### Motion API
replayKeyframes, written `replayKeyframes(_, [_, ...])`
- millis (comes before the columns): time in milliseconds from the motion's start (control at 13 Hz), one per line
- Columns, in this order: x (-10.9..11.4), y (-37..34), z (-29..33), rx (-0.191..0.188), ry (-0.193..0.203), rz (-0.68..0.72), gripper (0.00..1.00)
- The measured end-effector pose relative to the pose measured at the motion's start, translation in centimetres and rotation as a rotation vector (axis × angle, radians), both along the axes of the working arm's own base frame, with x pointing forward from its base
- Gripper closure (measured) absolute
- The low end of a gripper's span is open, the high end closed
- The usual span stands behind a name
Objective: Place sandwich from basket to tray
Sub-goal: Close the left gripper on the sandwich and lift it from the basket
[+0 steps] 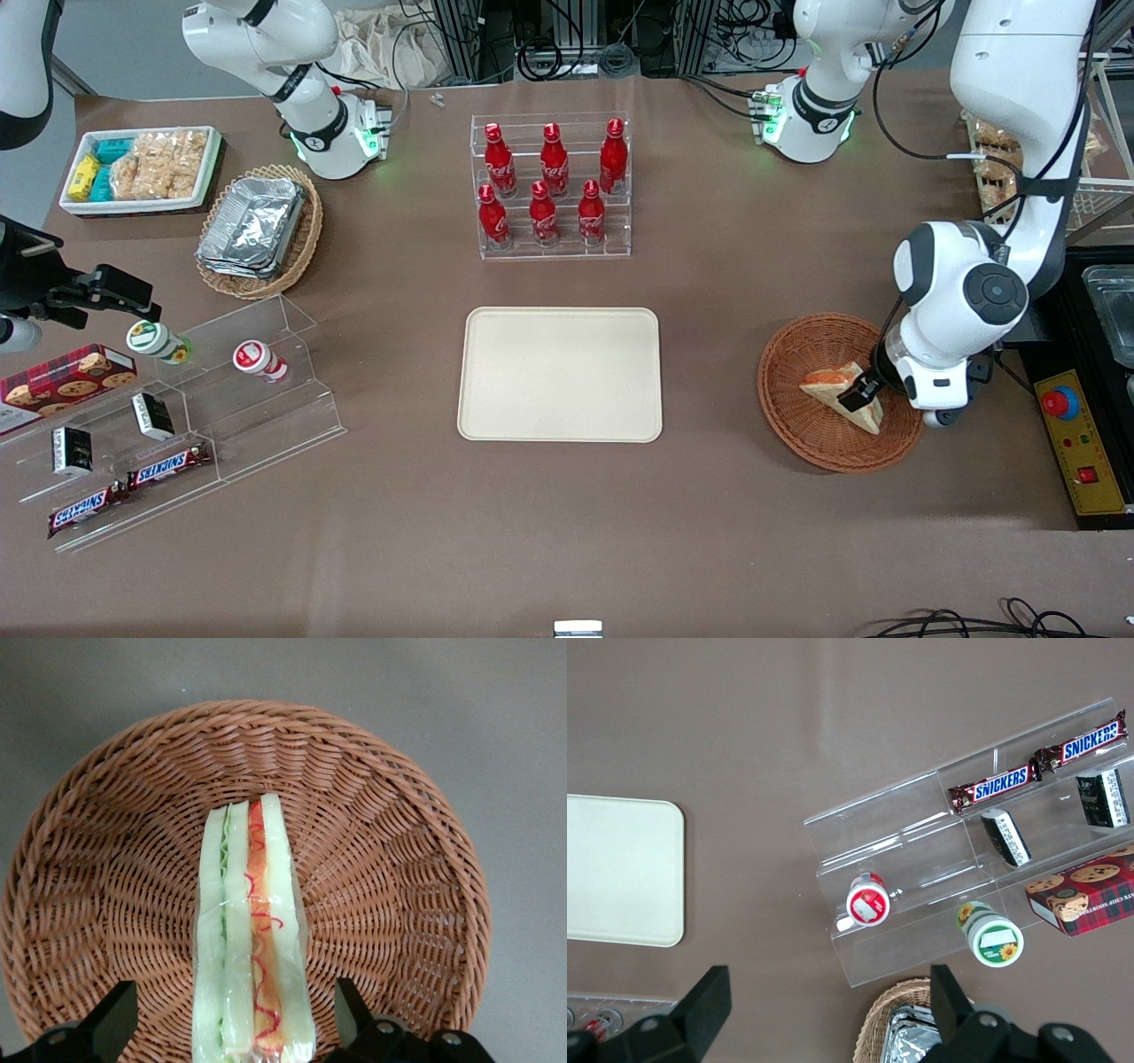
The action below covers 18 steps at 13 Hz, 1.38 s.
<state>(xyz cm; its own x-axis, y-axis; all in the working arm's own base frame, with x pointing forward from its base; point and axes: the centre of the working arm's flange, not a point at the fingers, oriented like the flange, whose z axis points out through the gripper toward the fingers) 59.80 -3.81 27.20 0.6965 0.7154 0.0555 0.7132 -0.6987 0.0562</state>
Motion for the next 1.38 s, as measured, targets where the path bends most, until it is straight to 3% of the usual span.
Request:
replayKeyframes(154, [-0.7,0.0,-1.4,-0.006,-0.019,0.000,0.00])
replayKeyframes(462, [-1.2,-0.1,-2.9,-0.010,-0.002,0.003,0.01])
replayKeyframes(615, [-1.1,-0.1,-3.0,-0.010,-0.003,0.003,0.18])
replayKeyframes(769, [-0.9,-0.1,-2.8,-0.011,-0.010,0.000,0.43])
replayKeyframes(923, [-0.6,-0.1,-2.4,-0.010,-0.011,-0.003,0.62])
replayKeyframes(1231, [2.1,-0.2,2.4,0.014,0.101,-0.087,0.68])
replayKeyframes(1385, [4.0,0.2,7.0,0.021,0.119,-0.172,0.68])
